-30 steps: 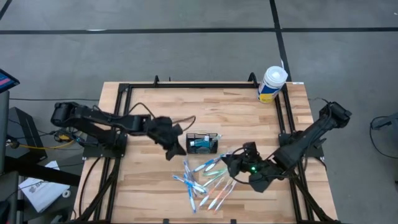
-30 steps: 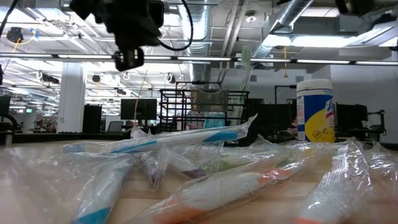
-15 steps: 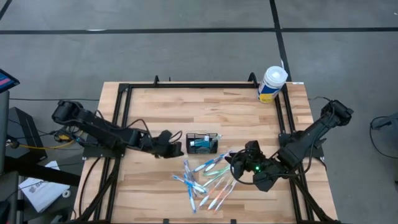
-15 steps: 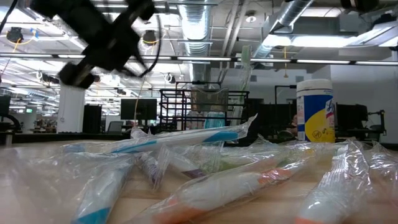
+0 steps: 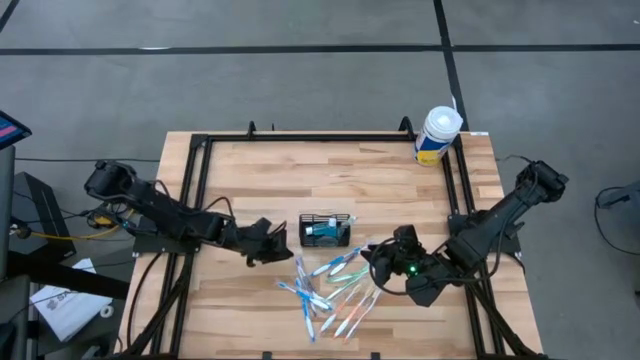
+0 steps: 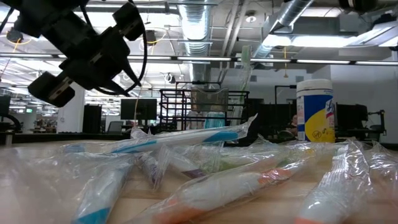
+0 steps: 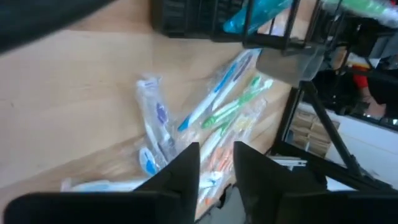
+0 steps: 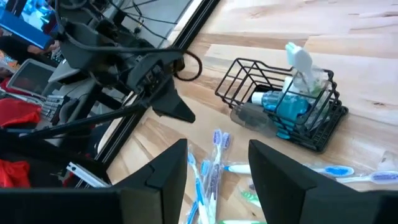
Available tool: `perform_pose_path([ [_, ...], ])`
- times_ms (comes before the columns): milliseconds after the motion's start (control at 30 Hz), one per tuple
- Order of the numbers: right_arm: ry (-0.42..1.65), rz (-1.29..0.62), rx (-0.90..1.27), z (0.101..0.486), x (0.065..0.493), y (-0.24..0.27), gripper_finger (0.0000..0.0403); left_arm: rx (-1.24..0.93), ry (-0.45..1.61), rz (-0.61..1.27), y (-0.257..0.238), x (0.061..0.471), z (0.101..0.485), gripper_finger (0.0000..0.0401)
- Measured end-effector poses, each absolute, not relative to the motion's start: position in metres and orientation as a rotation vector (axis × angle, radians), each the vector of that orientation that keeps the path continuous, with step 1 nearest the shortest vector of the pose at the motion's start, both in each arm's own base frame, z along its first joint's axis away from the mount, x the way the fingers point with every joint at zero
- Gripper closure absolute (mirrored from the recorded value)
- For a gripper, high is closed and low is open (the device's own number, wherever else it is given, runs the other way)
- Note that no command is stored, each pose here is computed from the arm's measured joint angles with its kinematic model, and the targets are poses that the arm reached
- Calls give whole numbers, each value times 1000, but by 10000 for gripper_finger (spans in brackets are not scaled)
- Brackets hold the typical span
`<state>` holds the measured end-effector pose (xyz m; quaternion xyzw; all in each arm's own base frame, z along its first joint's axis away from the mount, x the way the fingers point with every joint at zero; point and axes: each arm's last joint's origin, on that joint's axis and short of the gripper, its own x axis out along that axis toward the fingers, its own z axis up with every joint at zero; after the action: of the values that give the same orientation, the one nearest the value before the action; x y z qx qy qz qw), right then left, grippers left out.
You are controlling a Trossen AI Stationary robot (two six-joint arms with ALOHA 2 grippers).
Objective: Pick & Place toothbrushing station
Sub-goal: Put the purple toothbrush into the black wire organizer
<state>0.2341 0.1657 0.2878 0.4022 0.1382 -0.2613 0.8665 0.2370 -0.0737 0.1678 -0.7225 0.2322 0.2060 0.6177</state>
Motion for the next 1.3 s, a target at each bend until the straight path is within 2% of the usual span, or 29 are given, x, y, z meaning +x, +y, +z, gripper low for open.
perform_pose_path([
  [167, 284, -559, 844, 288, 236, 163, 242, -1661, 593, 503, -75, 239, 153, 258],
  [300, 277, -566, 852, 288, 238, 161, 242, -1699, 638, 532, -75, 241, 133, 238],
  [567, 355, -542, 837, 286, 241, 157, 242, -1757, 602, 451, -76, 258, 115, 232],
  [800, 429, -493, 758, 288, 245, 149, 242, -1801, 580, 520, -70, 263, 106, 236],
  [1067, 432, -440, 687, 301, 239, 141, 242, -1828, 513, 579, -56, 266, 105, 279],
  [1300, 425, -443, 653, 306, 240, 133, 242, -1814, 522, 545, -58, 267, 106, 381],
])
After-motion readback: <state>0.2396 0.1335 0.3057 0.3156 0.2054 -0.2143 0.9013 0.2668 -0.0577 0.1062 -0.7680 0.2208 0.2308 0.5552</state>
